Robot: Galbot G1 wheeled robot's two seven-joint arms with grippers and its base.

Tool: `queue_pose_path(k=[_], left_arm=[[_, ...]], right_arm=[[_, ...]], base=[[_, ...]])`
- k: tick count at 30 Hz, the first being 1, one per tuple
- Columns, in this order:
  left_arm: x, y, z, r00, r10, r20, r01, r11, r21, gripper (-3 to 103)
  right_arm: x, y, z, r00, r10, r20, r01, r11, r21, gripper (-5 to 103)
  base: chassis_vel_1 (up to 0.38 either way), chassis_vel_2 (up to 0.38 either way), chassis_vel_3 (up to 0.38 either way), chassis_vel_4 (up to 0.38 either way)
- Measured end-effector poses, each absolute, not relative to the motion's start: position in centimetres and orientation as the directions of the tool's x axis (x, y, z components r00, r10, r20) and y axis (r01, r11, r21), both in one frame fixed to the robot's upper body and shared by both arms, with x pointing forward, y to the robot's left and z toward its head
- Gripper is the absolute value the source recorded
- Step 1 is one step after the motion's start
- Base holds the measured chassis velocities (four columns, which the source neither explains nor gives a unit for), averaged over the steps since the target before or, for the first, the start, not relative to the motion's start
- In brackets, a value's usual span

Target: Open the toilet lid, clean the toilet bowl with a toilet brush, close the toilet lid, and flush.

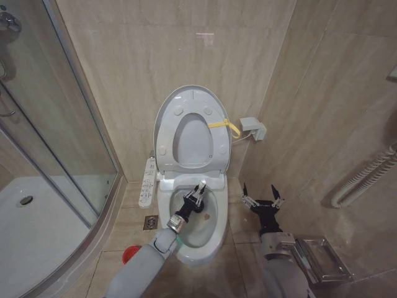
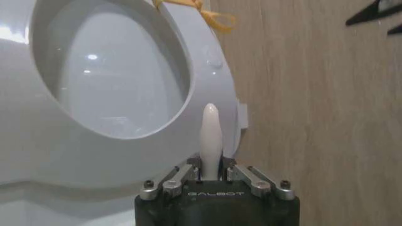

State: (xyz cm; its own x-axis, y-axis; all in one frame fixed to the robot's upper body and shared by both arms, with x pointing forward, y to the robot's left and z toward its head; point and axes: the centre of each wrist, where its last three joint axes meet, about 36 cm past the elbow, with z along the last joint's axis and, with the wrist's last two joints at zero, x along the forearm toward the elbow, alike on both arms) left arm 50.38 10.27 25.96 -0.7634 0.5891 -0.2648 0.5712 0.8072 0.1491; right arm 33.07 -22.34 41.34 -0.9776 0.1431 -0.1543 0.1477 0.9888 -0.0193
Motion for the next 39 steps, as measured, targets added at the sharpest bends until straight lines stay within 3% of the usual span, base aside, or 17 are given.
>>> queue_pose_path(k=[9,17,31,39], left_arm=[[50.0,8.9,25.8,-0.749,0.607,-0.266,0.596,0.792,0.129,20],[51.5,10.5,22.6,-0.775,0.599,-0.2,0.583,0.801,0.137,20],[49.5,6.2,27.4,-0.715,0.631,-0.302,0.637,0.766,0.092,20],[50.4,8.5,25.0,-0.743,0.619,-0.255,0.611,0.783,0.119,20]], right_arm=[[33.1,-22.3,41.3,-0.978,0.143,-0.154,0.148,0.989,-0.019,100],[33.1,-22.3,41.3,-0.978,0.143,-0.154,0.148,0.989,-0.019,100],[33.1,-22.3,41.3,-0.978,0.143,-0.154,0.148,0.989,-0.019,100],[33.1,-22.3,41.3,-0.978,0.143,-0.154,0.148,0.989,-0.019,100]], base=[[0.0,0.0,0.0,0.0],[0.0,0.0,0.0,0.0],[0.0,0.0,0.0,0.0],[0.0,0.0,0.0,0.0]])
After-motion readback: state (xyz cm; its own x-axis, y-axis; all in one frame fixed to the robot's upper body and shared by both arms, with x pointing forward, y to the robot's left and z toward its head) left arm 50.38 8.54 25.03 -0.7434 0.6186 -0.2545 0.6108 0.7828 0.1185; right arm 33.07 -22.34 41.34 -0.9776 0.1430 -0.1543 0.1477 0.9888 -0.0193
